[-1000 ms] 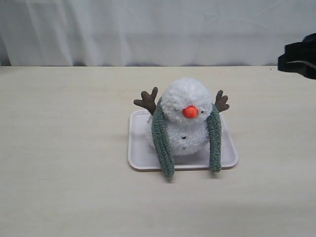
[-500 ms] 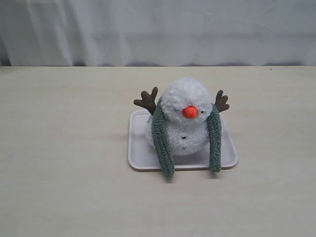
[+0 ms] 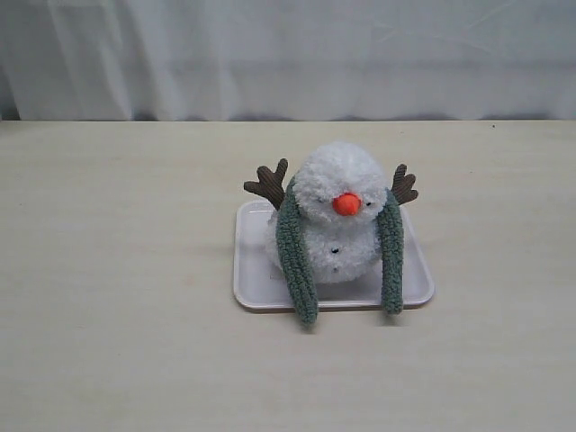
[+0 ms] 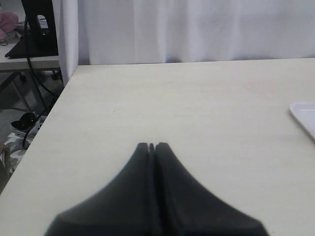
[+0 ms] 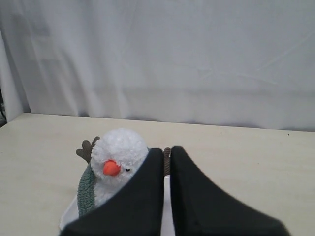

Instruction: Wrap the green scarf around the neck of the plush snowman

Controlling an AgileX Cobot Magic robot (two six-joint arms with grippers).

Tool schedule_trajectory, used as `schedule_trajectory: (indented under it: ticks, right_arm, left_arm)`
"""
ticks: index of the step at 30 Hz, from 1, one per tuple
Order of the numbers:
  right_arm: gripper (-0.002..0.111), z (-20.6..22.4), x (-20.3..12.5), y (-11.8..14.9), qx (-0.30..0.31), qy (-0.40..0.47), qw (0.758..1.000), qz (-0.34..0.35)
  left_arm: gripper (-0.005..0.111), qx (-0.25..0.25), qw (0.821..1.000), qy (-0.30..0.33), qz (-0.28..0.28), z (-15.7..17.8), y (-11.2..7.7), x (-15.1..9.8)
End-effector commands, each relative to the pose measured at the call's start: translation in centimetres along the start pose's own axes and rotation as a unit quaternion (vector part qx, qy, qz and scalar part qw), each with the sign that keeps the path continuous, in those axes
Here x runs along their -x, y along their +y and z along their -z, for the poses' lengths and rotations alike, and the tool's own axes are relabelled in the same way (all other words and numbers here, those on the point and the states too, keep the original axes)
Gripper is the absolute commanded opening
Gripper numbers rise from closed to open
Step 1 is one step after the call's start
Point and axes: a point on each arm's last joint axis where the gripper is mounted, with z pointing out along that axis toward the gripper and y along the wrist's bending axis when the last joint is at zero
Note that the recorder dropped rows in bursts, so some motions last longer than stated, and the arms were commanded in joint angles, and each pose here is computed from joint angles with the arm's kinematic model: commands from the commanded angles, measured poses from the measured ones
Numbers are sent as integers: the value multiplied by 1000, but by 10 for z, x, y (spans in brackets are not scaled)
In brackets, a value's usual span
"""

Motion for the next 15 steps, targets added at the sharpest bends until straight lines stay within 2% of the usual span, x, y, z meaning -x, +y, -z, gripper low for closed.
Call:
schedule_trajectory:
  ticks: [1,15]
  right_arm:
    - [4,9,-8,1,-2,-29,1000,8]
    - [4,23,-10,3,-1,-62,998,13]
  left_arm:
    - [0,-3,1000,-7,1,0,0,1]
    - [0,-3,1000,-7,1,0,0,1]
